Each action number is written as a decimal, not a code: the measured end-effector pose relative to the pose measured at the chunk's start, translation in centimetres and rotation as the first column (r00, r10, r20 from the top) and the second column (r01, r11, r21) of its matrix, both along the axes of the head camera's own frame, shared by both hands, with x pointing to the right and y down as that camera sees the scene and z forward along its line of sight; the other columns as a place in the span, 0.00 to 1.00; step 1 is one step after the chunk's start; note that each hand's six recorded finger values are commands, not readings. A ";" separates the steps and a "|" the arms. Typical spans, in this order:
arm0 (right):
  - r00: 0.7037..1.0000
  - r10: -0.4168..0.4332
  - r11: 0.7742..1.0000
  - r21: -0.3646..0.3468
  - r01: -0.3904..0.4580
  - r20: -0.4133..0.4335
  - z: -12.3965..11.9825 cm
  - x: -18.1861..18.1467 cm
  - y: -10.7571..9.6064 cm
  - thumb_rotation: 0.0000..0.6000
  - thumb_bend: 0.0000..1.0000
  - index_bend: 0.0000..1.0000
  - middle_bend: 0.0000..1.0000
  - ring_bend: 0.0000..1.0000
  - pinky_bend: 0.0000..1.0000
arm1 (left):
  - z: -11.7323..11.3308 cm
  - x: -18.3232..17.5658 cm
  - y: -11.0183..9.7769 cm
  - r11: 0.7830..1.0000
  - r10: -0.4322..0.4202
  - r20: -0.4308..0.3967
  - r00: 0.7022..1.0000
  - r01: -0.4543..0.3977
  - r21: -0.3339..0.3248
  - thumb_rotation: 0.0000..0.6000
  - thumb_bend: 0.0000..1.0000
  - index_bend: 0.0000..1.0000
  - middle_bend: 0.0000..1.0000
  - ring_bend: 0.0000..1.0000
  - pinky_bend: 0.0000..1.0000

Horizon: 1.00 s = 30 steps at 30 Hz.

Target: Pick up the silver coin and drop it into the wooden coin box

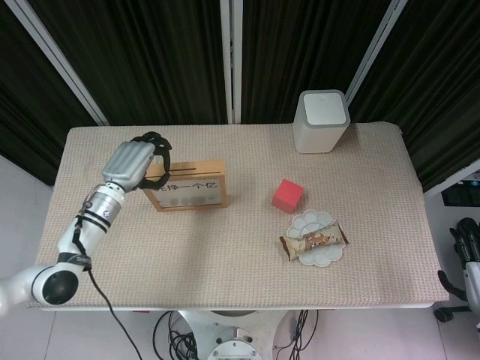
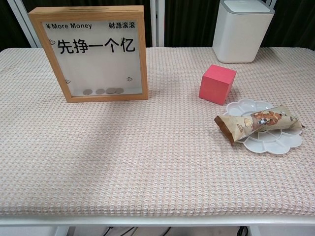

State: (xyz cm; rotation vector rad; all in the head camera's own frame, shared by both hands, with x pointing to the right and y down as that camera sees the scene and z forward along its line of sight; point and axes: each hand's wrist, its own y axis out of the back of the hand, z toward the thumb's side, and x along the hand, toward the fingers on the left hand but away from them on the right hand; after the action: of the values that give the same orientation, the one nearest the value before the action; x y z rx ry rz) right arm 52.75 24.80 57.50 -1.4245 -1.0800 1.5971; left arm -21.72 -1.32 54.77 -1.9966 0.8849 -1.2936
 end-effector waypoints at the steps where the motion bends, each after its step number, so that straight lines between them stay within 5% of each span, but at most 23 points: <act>1: 1.000 0.000 1.000 0.001 0.000 0.001 0.0 0.0 0.0 1.00 0.24 0.00 0.00 0.00 0.00 | 0.3 0.3 -0.2 1.000 -0.008 -0.001 1.000 0.008 -0.012 1.00 0.39 0.61 0.26 0.12 0.22; 13: 1.000 0.010 1.000 0.004 -0.010 -0.001 -0.1 0.7 -0.1 1.00 0.24 0.00 0.00 0.00 0.00 | 3.8 1.0 -1.6 0.991 -0.099 0.016 0.995 0.100 -0.093 1.00 0.39 0.61 0.26 0.12 0.22; 30: 1.000 0.015 1.000 -0.003 -0.015 -0.004 0.1 0.8 -0.1 1.00 0.24 0.00 0.00 0.00 0.00 | 5.2 0.6 -1.5 0.984 -0.127 -0.002 0.992 0.125 -0.129 1.00 0.39 0.62 0.26 0.12 0.22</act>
State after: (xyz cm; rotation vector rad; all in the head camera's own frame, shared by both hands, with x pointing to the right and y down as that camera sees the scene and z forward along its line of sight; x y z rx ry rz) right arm 53.57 24.67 57.55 -1.4173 -1.0892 1.6124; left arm -21.14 -2.84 59.98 -2.0764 0.9683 -1.4447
